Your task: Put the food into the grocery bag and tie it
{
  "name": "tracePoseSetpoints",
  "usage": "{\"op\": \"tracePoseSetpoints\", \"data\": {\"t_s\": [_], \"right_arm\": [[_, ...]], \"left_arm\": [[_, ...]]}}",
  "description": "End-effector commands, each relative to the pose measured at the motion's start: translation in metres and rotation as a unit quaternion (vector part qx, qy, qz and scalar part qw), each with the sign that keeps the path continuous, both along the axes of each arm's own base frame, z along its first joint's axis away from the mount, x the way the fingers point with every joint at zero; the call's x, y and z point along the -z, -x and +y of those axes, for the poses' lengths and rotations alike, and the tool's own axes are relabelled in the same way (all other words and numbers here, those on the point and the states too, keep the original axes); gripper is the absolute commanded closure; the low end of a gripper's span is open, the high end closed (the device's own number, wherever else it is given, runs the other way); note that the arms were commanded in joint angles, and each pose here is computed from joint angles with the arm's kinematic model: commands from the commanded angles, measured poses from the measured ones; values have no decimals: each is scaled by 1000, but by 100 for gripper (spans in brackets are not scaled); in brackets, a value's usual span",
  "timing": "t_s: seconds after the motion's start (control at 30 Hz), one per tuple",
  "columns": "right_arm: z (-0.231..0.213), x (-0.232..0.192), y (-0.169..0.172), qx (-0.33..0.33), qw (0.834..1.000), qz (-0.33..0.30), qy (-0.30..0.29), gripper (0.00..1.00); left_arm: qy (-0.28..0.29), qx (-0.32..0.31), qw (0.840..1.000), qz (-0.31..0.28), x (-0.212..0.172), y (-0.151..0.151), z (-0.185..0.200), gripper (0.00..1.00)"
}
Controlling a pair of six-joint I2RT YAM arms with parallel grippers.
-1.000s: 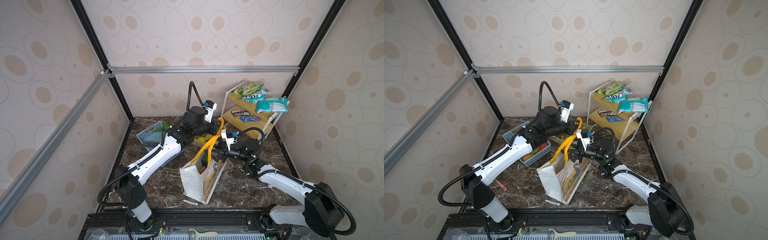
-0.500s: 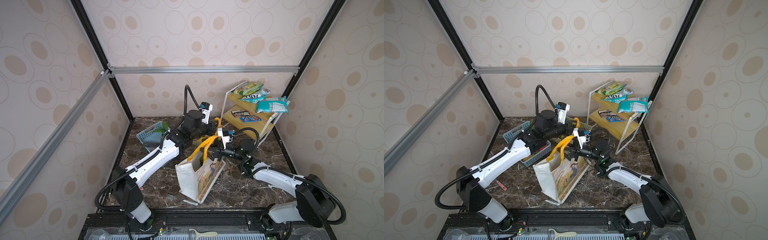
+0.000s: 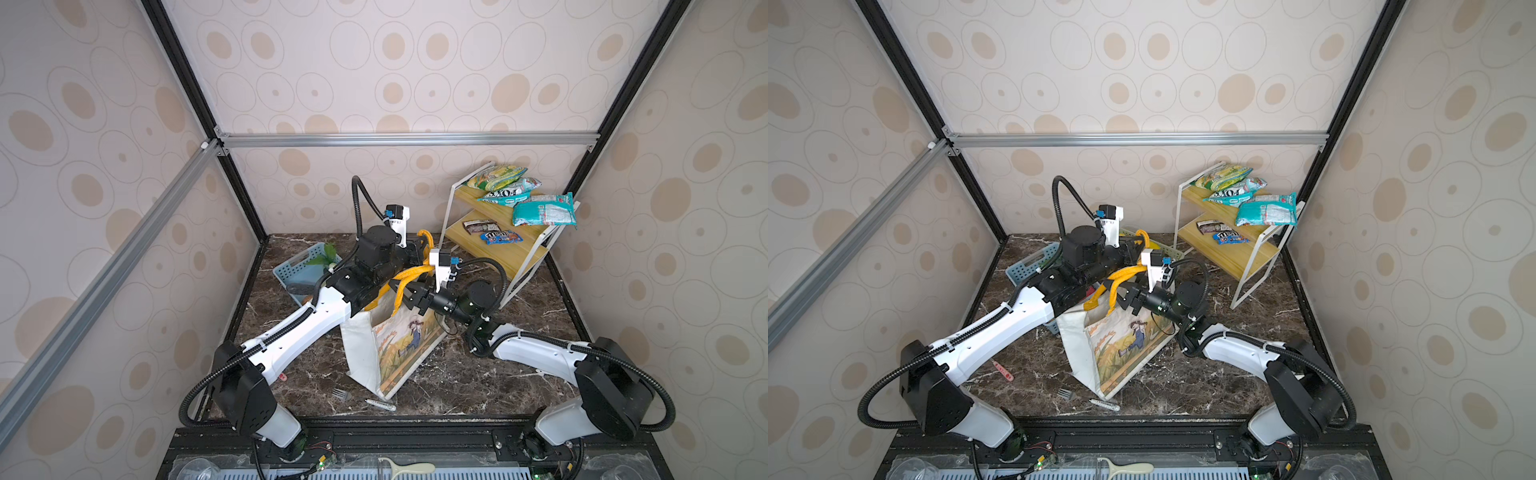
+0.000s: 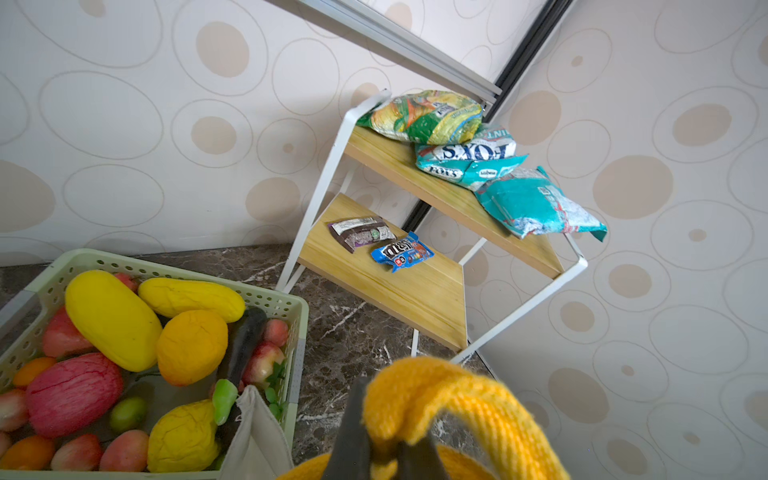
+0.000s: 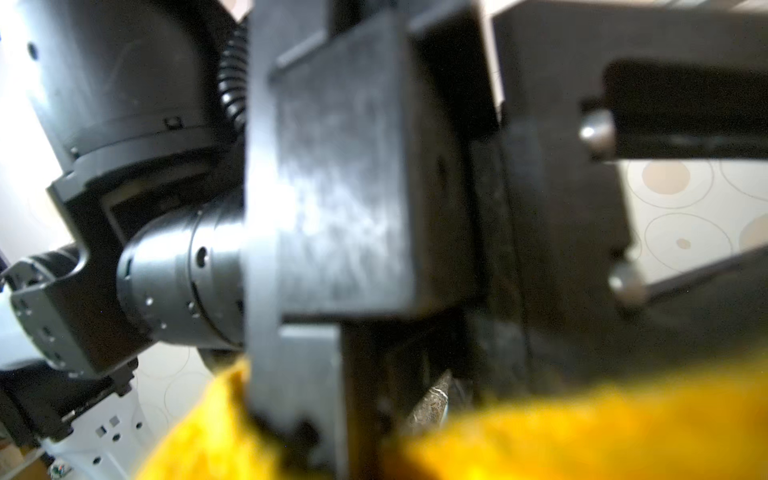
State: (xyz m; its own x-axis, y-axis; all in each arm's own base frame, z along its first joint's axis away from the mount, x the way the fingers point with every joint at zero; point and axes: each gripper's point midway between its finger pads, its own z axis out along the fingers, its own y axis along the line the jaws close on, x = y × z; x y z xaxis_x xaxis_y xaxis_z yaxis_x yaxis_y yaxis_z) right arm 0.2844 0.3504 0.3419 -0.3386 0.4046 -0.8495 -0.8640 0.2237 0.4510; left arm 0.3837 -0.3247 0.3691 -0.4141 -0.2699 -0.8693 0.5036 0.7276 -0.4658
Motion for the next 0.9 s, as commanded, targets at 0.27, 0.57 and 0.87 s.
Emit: {"op": "tracePoseSetpoints", "data": {"t_s": [0.27,0.57,0.87], "right_arm": [[-20,-41,-14,80,996,23,-42,85],[-39,-7,0,109,992,37,52,82],[-42,2,2,114,989,22,92,76]], "left_arm": [[24,-32,999,-36,-34,9,9,100],[-11,-49,998,-44,-37,0,24,100],[3,-19,999,-32,-35,1,16,100]]}}
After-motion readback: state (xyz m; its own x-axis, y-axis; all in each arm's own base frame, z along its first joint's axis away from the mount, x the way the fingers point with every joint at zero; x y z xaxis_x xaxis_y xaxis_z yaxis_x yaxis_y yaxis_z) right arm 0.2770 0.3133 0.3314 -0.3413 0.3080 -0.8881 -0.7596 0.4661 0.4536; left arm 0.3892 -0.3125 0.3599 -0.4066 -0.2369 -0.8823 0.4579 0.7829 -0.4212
